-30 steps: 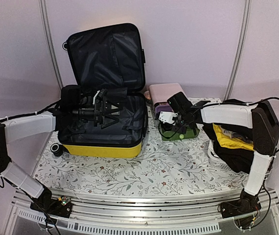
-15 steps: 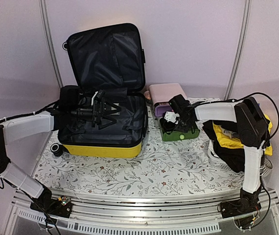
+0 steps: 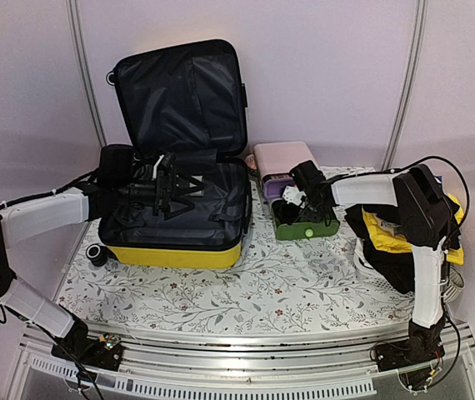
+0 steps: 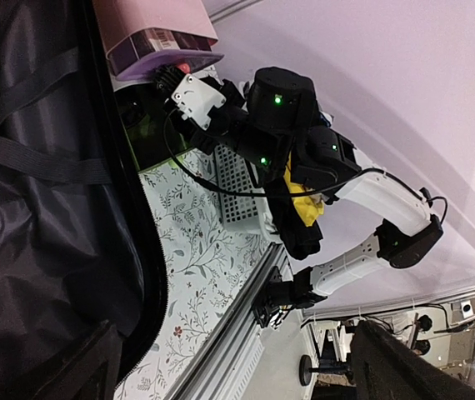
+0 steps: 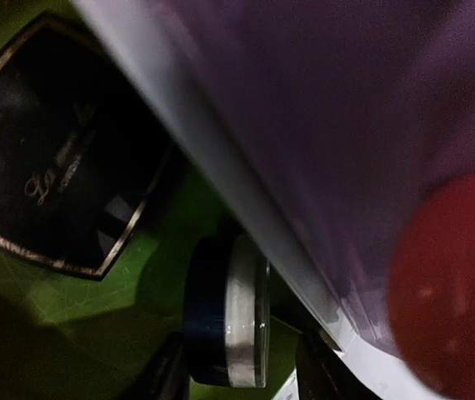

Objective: Open, take out, and arrange the luggage
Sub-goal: Place the makeup in the drawer.

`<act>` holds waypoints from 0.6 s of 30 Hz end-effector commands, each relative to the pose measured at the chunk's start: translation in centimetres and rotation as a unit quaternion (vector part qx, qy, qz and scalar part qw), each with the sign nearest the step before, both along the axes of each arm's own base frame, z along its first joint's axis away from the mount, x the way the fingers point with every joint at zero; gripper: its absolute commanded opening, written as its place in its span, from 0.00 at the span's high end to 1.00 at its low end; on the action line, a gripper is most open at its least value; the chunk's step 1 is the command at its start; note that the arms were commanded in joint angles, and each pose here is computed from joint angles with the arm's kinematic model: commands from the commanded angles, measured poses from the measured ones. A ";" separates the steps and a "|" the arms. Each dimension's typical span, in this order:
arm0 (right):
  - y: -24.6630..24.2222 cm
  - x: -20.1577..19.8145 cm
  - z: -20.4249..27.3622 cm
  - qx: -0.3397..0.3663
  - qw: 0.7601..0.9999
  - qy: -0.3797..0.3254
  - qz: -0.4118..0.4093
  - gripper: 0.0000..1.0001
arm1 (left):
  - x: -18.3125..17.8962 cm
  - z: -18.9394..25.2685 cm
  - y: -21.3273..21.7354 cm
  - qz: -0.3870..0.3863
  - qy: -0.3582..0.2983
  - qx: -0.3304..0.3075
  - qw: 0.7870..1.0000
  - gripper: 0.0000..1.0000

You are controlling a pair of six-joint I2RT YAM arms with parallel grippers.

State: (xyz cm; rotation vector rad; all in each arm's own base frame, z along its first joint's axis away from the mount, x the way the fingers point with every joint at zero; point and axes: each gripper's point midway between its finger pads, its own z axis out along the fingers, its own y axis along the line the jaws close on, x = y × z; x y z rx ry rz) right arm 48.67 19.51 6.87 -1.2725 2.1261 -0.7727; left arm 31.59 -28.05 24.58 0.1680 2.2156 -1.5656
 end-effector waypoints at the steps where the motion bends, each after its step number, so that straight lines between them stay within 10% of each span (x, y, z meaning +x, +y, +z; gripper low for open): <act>1: 0.8 0.3 0.4 0.015 1.000 -0.001 0.019 0.49 | 0.6 1.4 0.4 0.008 -0.019 -0.001 1.000 0.02; 18: 4.1 -4.1 6.3 0.136 0.985 0.046 0.094 0.27 | 7.5 -2.4 4.3 0.099 -0.032 0.128 0.986 0.02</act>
